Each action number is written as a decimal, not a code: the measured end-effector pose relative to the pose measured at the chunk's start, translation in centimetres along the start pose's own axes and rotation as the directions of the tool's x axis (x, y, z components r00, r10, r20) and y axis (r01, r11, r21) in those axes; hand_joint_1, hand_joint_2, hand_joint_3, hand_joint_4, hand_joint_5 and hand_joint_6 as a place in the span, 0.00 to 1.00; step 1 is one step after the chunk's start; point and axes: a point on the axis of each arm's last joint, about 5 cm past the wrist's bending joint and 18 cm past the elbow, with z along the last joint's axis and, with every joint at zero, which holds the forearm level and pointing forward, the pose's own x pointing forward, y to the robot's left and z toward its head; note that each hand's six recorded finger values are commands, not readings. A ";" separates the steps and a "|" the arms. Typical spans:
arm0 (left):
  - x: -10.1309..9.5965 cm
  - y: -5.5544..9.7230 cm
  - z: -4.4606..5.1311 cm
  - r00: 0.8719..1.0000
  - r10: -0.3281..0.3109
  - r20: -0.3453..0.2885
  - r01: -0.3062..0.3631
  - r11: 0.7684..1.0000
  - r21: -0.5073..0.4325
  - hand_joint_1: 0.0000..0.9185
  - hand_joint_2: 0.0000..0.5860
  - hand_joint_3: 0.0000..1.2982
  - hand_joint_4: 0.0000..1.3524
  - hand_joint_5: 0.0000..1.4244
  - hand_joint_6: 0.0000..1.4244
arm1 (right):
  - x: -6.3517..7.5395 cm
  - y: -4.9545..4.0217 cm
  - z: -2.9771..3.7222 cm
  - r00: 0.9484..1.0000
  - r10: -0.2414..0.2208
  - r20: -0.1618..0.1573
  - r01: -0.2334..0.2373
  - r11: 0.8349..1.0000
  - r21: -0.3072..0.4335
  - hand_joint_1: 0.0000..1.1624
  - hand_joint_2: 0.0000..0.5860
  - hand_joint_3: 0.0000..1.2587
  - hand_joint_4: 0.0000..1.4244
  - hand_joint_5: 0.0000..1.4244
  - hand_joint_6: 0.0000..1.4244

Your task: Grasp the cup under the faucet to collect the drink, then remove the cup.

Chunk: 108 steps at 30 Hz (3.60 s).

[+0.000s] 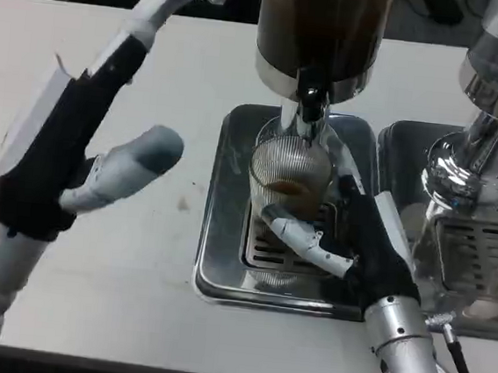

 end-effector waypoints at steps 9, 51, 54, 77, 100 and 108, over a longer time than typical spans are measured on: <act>-6.4 -0.6 -1.87 0.949 -0.010 -0.315 0.021 0.999 0.032 0.00 0.22 0.00 0.00 0.00 0.00 | -0.1 0.16 -0.01 1.000 -0.005 0.013 0.004 1.000 0.009 0.62 0.33 0.00 0.00 0.00 0.00; -12.3 -2.4 -3.63 0.821 -0.106 -0.561 0.135 0.991 0.010 0.00 0.22 0.00 0.00 0.00 0.00 | 0.9 2.81 0.06 0.997 -0.064 0.034 0.064 0.998 0.013 0.77 0.29 0.00 0.07 0.11 0.20; -12.3 -2.4 -3.58 0.823 -0.099 -0.559 0.127 0.992 0.010 0.00 0.22 0.00 0.00 0.00 0.00 | 0.9 2.96 -0.05 0.998 -0.058 0.030 0.058 0.998 0.008 0.78 0.30 0.00 0.09 0.13 0.23; -12.7 -2.2 -2.95 0.829 -0.077 -0.553 0.101 0.995 0.014 0.00 0.22 0.00 0.00 0.00 0.00 | 1.5 3.89 0.11 0.994 -0.102 0.028 0.101 0.994 0.035 0.87 0.34 0.31 0.31 0.32 0.43; -12.5 -2.4 -2.85 0.831 -0.080 -0.551 0.101 0.995 0.008 0.00 0.22 0.00 0.00 0.00 0.00 | 1.4 4.00 -0.16 0.973 -0.226 0.035 0.225 0.974 0.031 0.98 0.13 0.60 0.54 0.62 0.82; -12.5 -2.6 -2.85 0.831 -0.081 -0.550 0.099 0.995 0.004 0.00 0.22 0.00 0.00 0.00 0.00 | 1.3 4.05 -0.18 0.973 -0.227 0.040 0.226 0.974 0.020 0.98 0.11 0.62 0.56 0.64 0.86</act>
